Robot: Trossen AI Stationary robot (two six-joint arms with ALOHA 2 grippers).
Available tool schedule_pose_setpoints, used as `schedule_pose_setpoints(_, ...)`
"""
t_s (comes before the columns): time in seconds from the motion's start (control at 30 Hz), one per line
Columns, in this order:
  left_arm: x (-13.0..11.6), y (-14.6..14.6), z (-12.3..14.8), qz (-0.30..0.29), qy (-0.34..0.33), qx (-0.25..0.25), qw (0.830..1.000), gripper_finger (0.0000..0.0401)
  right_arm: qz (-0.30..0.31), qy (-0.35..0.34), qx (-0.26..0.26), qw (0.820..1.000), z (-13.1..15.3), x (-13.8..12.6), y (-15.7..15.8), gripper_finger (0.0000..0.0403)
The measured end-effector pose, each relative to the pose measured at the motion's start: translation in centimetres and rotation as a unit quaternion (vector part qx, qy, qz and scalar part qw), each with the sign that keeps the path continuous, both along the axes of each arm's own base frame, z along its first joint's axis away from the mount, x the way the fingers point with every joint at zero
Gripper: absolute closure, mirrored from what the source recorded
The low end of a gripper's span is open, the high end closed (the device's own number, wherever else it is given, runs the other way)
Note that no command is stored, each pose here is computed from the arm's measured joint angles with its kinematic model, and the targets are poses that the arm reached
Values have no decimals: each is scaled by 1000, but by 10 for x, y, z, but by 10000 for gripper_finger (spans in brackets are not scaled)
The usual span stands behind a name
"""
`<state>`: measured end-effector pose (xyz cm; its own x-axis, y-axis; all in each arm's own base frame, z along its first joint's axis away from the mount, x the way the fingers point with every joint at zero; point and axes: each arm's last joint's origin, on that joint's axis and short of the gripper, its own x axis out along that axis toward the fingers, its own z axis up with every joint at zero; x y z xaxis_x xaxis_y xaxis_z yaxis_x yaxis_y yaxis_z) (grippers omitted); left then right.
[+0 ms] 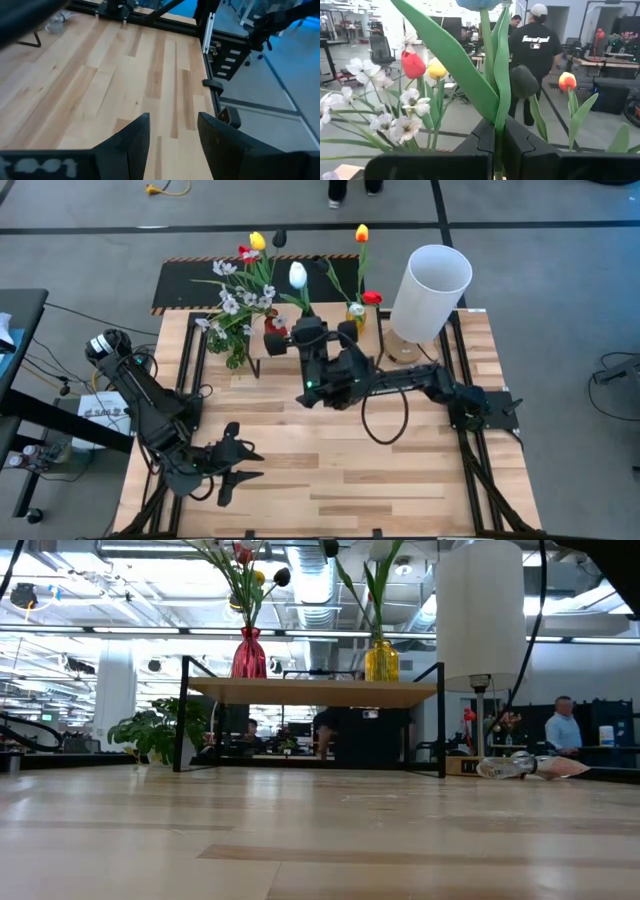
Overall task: Pick and place flowers into a vace then onto a shelf
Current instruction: Put the white flower into the yellow vase on the shelf
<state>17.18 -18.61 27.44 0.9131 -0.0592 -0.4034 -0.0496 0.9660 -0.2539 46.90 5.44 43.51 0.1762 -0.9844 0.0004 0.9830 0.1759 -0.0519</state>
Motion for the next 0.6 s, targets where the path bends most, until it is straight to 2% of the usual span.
schedule_pose_setpoints(0.2, 1, 4, -5, -27, 31, 42, 998, 246, 14, -17, 4, 1000, -2, 0, 13, 401)
schedule_pose_setpoints(0.43, -4, 2, -11, -123, 83, 70, 987, 246, 56, -150, 36, 986, -7, -3, 55, 401)
schedule_pose_setpoints(0.6, -9, -4, -11, -167, 82, 82, 979, 246, 96, -213, 60, 970, -21, -2, 98, 401)
